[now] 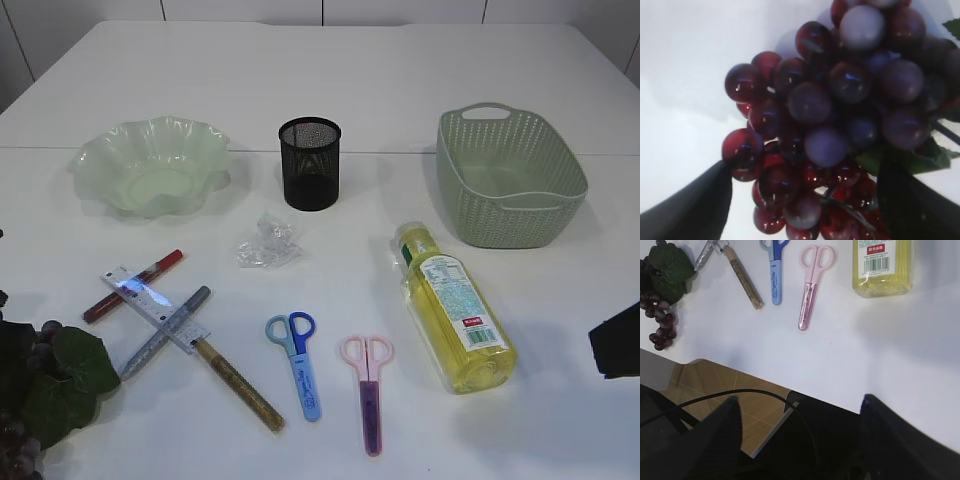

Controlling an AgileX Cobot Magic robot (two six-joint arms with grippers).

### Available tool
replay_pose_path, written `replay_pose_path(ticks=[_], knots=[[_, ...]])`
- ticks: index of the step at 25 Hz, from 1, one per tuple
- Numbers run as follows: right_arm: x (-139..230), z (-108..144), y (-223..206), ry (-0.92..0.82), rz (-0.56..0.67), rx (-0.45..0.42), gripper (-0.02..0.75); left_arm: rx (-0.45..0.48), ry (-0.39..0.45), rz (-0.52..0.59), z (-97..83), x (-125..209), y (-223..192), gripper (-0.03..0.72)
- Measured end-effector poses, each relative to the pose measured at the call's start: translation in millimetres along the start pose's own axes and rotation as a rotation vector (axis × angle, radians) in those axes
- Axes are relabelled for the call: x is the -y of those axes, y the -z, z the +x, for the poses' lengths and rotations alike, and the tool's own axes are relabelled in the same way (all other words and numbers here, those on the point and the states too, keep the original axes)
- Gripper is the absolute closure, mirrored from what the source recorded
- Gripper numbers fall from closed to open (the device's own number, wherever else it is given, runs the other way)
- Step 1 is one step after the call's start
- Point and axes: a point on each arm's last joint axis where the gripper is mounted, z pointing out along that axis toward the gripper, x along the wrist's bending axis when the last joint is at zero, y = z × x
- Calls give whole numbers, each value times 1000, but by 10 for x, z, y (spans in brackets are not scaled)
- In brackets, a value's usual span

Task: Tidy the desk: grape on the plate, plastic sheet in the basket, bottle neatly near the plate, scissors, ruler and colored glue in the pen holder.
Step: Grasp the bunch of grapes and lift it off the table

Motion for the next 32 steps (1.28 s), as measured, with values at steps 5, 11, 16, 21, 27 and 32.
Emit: replay_pose_path(ticks=[5, 11, 16, 21, 27, 32], knots=[[0, -2, 0, 1, 0, 2, 175, 0, 24, 0, 0, 0, 1, 32], [2, -1, 0, 1, 2, 1, 174, 29, 105, 40, -33, 18, -28, 32], [1, -2, -3, 0, 4, 1, 174, 90, 205, 63, -92, 32, -24, 32], [-3, -6, -20, 0, 19, 1, 174, 83, 245, 49, -85, 18, -25, 32], [-7, -9, -27, 2, 22, 1, 174, 59, 264, 39, -70, -10, -77, 32], [-11, -12, -33, 3, 25, 1, 174, 47, 279, 102, -90, -18, -242, 38]])
